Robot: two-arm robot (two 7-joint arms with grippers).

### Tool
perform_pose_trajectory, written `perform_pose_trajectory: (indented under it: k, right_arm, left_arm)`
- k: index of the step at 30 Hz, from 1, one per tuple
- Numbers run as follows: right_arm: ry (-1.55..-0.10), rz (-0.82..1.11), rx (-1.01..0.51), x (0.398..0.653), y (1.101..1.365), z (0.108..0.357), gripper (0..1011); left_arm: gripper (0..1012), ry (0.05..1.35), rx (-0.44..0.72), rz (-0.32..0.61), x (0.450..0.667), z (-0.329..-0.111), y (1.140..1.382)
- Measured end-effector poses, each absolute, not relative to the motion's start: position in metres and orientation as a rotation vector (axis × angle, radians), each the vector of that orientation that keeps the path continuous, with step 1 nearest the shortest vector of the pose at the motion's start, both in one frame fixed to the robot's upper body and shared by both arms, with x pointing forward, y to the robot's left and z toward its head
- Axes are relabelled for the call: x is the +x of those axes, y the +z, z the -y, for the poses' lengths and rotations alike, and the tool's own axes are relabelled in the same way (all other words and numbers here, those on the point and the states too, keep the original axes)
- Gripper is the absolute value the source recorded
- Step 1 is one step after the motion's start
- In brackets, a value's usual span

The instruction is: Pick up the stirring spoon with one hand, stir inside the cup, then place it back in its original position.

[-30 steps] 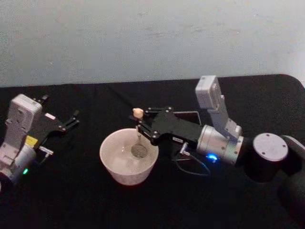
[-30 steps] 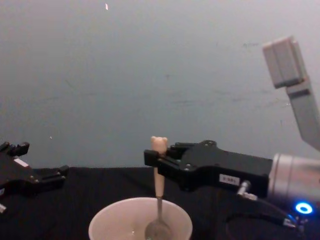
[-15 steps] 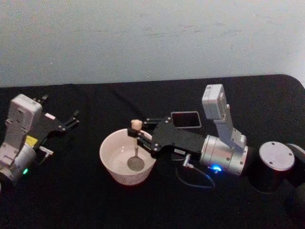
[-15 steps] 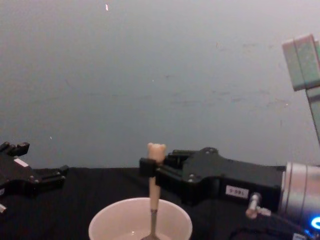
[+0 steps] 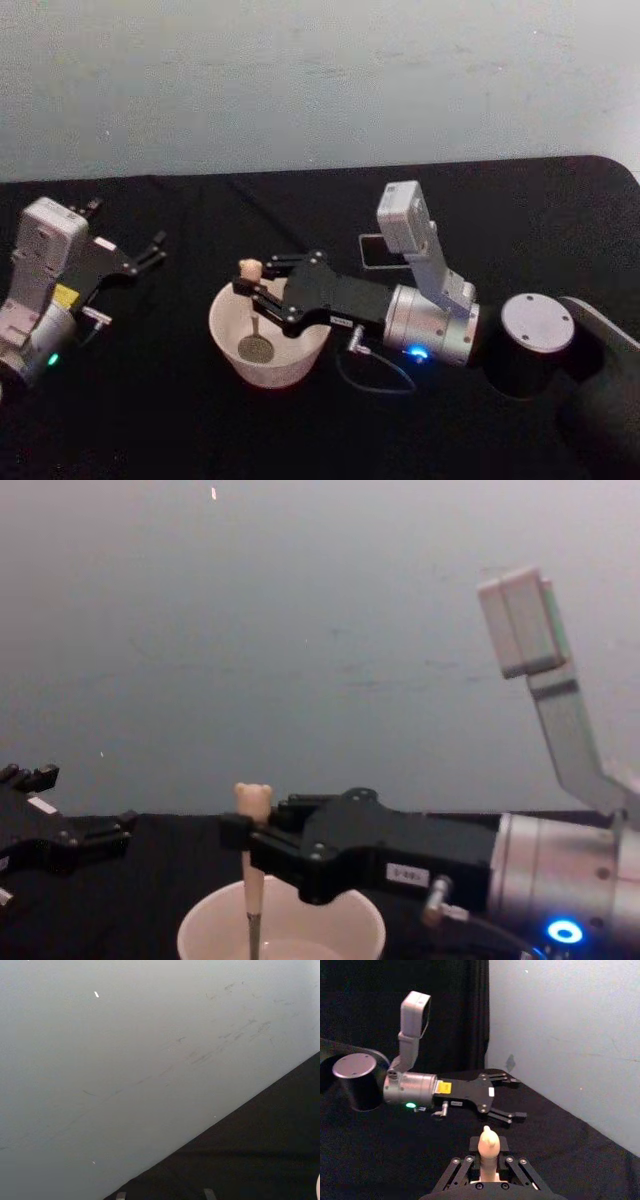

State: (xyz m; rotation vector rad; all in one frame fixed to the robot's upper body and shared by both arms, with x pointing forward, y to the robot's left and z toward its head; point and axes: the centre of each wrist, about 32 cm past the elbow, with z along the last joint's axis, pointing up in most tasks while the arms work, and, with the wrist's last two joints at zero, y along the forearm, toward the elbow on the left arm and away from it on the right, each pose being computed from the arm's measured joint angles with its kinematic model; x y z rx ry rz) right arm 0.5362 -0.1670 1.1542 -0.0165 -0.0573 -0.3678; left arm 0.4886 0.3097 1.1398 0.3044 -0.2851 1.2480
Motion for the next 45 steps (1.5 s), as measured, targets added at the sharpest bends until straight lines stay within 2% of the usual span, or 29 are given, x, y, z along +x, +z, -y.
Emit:
perform_pose_trajectory:
  k: [9, 20, 36, 45]
  right_arm:
    - [-0.405, 0.061, -0.012, 0.55, 1.156, 0.163, 188]
    - [-0.462, 0.068, -0.016, 0.558, 1.157, 0.173, 188]
    - [-0.484, 0.077, -0.014, 0.548, 1.16, 0.192, 188]
    - [-0.468, 0.072, -0.015, 0.535, 1.16, 0.201, 188]
  left_arm:
    - [1001, 1.248, 0.304, 0.285, 0.489, -0.31, 1.14]
    - [1001, 1.248, 0.304, 0.285, 0.489, -0.31, 1.14]
    - [1001, 1.248, 0.304, 0.285, 0.489, -0.31, 1.14]
    - [1001, 1.248, 0.304, 0.285, 0.489, -0.31, 1.14]
